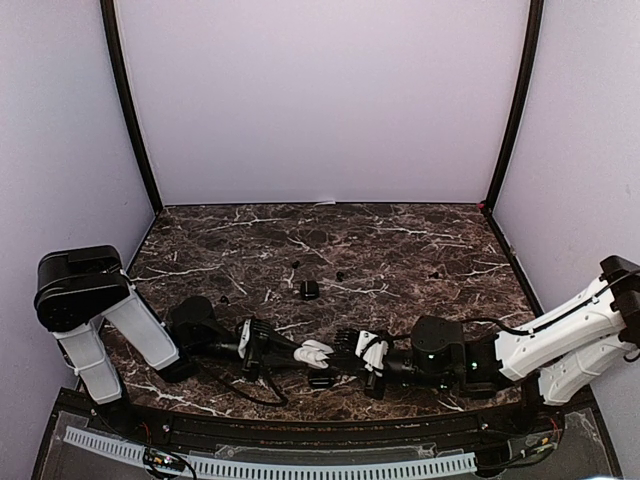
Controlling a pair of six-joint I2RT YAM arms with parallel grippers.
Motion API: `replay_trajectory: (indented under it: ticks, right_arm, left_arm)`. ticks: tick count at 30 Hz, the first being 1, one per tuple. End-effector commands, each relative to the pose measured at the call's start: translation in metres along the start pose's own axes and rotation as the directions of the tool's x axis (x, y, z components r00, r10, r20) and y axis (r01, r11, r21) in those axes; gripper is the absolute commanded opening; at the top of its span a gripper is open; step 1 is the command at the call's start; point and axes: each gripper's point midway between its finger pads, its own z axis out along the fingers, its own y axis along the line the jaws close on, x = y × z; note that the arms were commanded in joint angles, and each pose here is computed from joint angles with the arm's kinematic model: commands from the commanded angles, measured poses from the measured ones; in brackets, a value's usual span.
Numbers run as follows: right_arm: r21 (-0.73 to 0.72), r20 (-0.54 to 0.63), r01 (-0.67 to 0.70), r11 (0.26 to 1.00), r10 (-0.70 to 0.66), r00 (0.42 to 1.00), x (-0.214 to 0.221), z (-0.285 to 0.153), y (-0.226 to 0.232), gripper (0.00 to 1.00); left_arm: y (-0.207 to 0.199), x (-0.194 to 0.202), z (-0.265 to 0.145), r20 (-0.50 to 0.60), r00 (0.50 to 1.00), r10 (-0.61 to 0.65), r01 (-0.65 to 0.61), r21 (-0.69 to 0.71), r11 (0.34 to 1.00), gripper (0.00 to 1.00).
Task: Insert the wireless bluetooth earbuds into the charging case
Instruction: Insert the right earbud into the right side groove of the charging case.
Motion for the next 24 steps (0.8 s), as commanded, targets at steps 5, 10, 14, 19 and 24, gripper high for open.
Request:
replay_trajectory:
  ticks: [5, 10, 14, 19, 24]
  right_arm:
    - [-0.003, -0.024, 0.022, 1.000, -0.022, 0.999, -0.002, 0.009, 0.003, 0.00]
    - [0.009, -0.041, 0.030, 1.000, -0.030, 0.999, 0.000, 0.008, 0.001, 0.00]
    - [0.017, -0.049, 0.034, 0.999, -0.033, 0.998, 0.002, 0.004, -0.001, 0.00]
    - [0.017, -0.062, 0.037, 0.999, -0.036, 0.997, 0.006, 0.003, -0.001, 0.00]
    - [0.010, -0.060, 0.041, 0.999, -0.041, 0.997, 0.004, 0.006, 0.000, 0.00]
  left_arm:
    - [0.000, -0.013, -0.001, 0.020, 0.999, 0.038, -0.037, -0.008, 0.999, 0.22]
    - [0.001, -0.013, -0.002, 0.020, 0.999, 0.041, -0.041, -0.016, 0.999, 0.22]
    - [0.003, -0.015, -0.002, 0.022, 0.999, 0.046, -0.046, -0.030, 0.998, 0.22]
    - [0.002, -0.017, -0.003, 0.029, 0.998, 0.048, -0.047, -0.029, 0.998, 0.22]
    - [0.001, -0.016, -0.002, 0.030, 0.999, 0.044, -0.043, -0.020, 0.999, 0.21]
